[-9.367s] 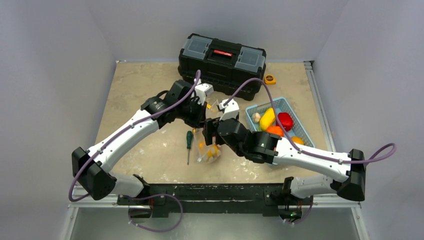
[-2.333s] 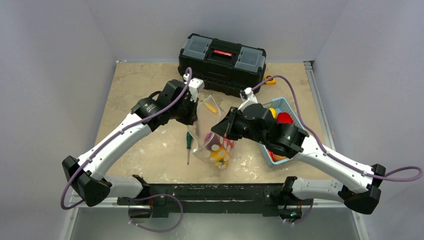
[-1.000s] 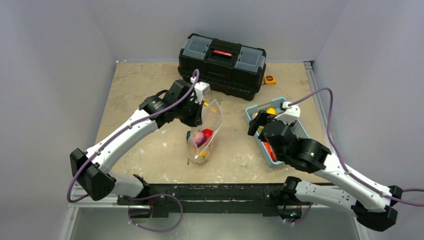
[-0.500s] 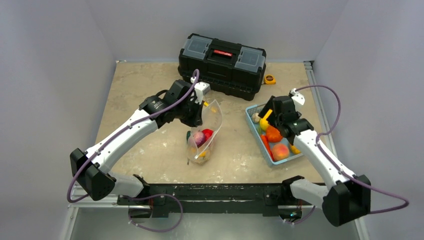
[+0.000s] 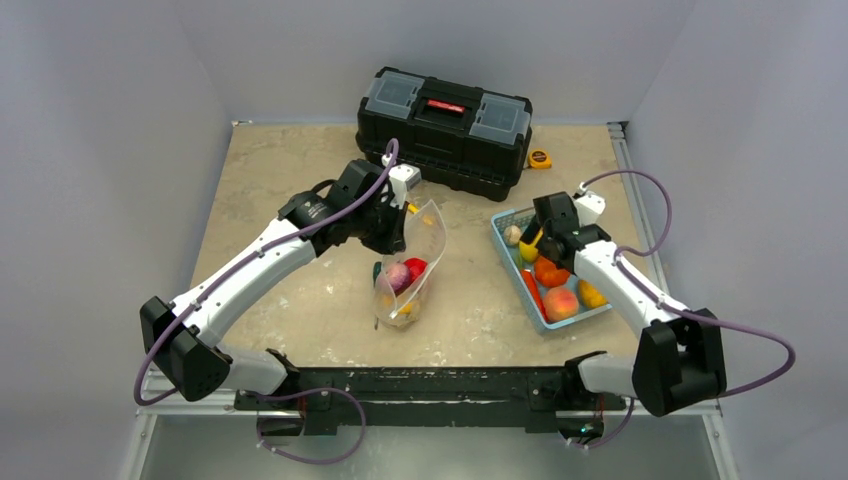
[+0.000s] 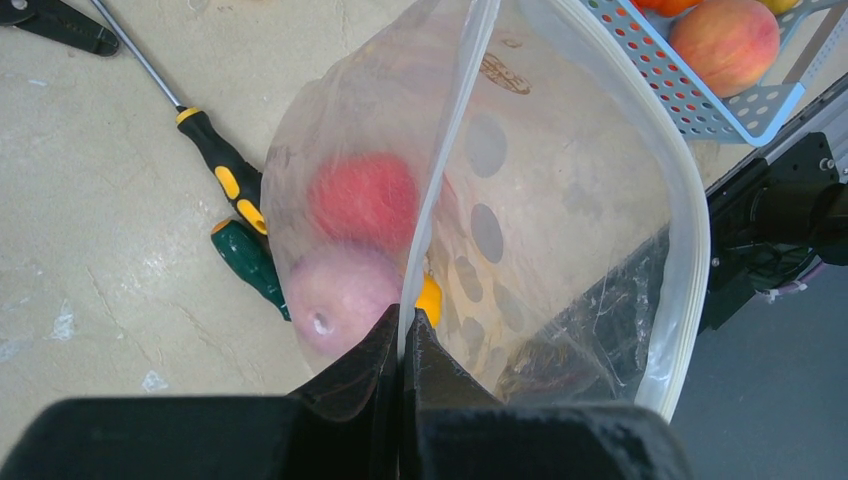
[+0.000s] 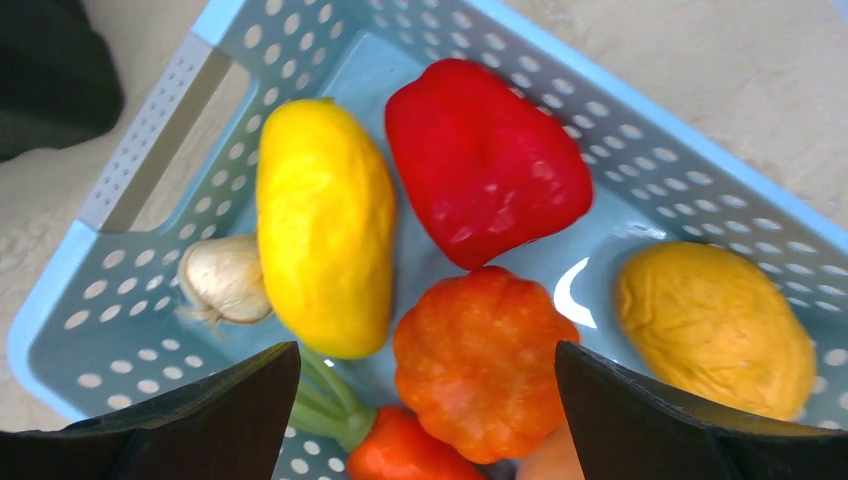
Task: Place the food in the zip-top bag and seal the zipper
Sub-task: Pick up the fake vegetable from the bin.
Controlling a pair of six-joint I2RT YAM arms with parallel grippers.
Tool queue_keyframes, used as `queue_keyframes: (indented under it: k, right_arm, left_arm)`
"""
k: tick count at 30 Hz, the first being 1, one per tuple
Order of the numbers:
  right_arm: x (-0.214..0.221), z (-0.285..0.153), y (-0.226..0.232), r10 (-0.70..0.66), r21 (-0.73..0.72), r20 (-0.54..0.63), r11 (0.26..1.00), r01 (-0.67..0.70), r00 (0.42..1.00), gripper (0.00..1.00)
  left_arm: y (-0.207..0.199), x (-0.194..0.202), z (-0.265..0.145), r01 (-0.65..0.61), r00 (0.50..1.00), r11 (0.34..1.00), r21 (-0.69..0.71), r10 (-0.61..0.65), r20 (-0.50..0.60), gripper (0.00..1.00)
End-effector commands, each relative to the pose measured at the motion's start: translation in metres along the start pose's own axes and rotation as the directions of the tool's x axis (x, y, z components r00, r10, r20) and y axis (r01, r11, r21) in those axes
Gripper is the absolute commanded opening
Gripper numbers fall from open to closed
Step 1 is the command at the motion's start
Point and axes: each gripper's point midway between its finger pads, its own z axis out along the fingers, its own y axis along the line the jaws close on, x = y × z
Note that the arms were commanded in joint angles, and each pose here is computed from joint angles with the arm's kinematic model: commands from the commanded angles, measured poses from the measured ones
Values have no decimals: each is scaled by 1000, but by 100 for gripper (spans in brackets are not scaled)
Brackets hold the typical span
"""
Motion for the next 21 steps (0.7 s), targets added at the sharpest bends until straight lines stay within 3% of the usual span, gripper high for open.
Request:
queue_keyframes:
  k: [1, 15, 21]
  right_arm:
    - [-16, -4, -24, 21, 102, 95, 994, -30, 995, 99]
    - [31, 20, -32, -9, 146, -45, 989, 15, 999, 99]
    - [39, 23, -37, -7, 136, -42, 991, 12, 999, 97]
  left_arm:
    - [-8, -12, -7, -11, 999, 999, 32, 10, 39, 0]
    - [-8, -9, 0, -5, 1000, 999, 34, 4, 15, 0]
    - [-7, -10, 0, -6, 1000, 999, 34, 5, 15, 0]
